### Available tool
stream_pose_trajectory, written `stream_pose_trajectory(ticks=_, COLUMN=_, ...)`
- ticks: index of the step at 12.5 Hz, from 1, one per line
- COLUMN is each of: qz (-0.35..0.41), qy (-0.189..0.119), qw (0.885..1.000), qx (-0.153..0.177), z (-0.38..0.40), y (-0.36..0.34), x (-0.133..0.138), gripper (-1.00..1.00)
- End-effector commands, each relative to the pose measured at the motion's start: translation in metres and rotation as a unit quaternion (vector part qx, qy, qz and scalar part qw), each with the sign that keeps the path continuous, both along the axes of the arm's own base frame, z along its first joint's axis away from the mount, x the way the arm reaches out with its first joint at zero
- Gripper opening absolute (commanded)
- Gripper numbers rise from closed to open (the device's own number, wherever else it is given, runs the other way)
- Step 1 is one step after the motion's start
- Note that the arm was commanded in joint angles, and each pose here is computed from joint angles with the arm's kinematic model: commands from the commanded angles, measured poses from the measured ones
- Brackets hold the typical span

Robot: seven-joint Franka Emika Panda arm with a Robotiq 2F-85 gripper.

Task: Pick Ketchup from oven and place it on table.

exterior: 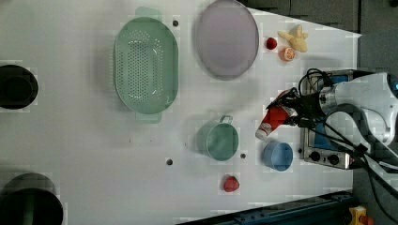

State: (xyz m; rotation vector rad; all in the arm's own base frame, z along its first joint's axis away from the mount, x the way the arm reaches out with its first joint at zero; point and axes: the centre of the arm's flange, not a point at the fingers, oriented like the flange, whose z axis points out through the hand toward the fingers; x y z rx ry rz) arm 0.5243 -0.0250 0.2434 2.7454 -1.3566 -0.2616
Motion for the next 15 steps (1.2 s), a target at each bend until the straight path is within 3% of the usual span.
stream_pose_trajectory(ticks=1, qz=-0.017, qy=-0.048, qw=0.999, qx=-0.009, z=0.004, y=-0.006, x=0.002, gripper=0.27)
stream_pose_trajectory(ticks=2, qz=-0.017, qy=-0.051, qw=0.998, qx=-0.011, z=-0.005, y=-0.007, x=0.002, gripper=0.34)
stream_pose_trajectory(ticks=5, qz=-0.021, qy=-0.055, qw=0.998, qx=-0.015, z=-0.016, y=-0.005, x=0.005, gripper=0.97)
stream_pose_trajectory(ticks=10, qz=-0.022, qy=-0.134, qw=0.991, qx=0.001, z=0.091, y=0.000, x=0.030, gripper=1.00)
stream_pose_trajectory(ticks=15, qz=-0.017, qy=-0.163, qw=0.986, qx=0.024, z=0.234, y=0.000, x=0.030, gripper=1.00)
